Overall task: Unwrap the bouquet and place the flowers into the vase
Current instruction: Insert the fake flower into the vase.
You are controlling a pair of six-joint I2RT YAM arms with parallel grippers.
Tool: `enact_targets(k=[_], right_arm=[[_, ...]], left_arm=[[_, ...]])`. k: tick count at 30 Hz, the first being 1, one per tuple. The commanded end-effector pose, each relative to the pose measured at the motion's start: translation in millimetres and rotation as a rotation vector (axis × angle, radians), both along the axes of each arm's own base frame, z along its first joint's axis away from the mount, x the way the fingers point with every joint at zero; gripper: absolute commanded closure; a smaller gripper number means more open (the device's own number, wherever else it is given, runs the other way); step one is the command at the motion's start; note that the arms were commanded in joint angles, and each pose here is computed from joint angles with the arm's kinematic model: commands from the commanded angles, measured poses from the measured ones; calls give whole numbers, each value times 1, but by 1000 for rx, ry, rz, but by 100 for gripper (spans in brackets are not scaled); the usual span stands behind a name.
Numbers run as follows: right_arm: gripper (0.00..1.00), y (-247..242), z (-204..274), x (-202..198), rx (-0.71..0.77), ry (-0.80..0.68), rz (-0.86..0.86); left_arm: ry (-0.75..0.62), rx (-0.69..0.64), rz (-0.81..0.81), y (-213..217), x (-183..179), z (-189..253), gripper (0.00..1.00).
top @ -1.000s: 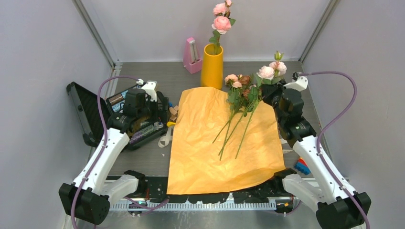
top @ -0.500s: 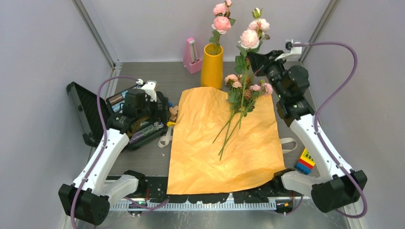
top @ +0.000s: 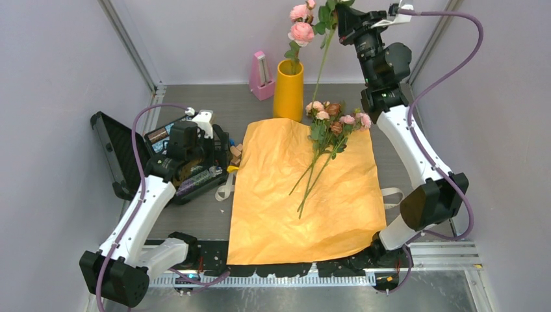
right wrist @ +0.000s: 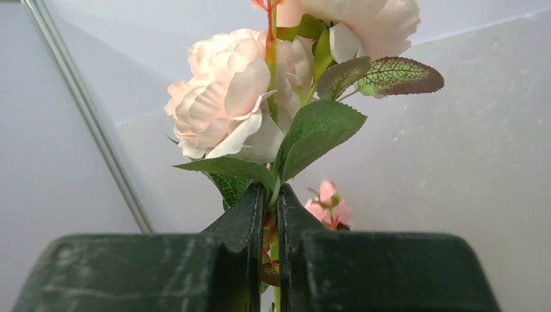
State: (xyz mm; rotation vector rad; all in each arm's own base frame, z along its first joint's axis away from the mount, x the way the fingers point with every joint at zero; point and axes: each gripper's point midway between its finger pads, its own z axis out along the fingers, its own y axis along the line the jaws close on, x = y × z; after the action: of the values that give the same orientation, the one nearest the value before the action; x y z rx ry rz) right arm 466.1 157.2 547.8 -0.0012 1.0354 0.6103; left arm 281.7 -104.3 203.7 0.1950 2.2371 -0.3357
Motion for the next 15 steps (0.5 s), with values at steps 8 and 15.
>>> enact_targets(k=[8,15], right_arm=[[100,-29,102,-9,151,-292,-120],[100,-29,120,-6,194,-336,-110]], left_arm=[[-59,13,-3,1,6,10,5],[-62,13,-1,2,5,11,5]])
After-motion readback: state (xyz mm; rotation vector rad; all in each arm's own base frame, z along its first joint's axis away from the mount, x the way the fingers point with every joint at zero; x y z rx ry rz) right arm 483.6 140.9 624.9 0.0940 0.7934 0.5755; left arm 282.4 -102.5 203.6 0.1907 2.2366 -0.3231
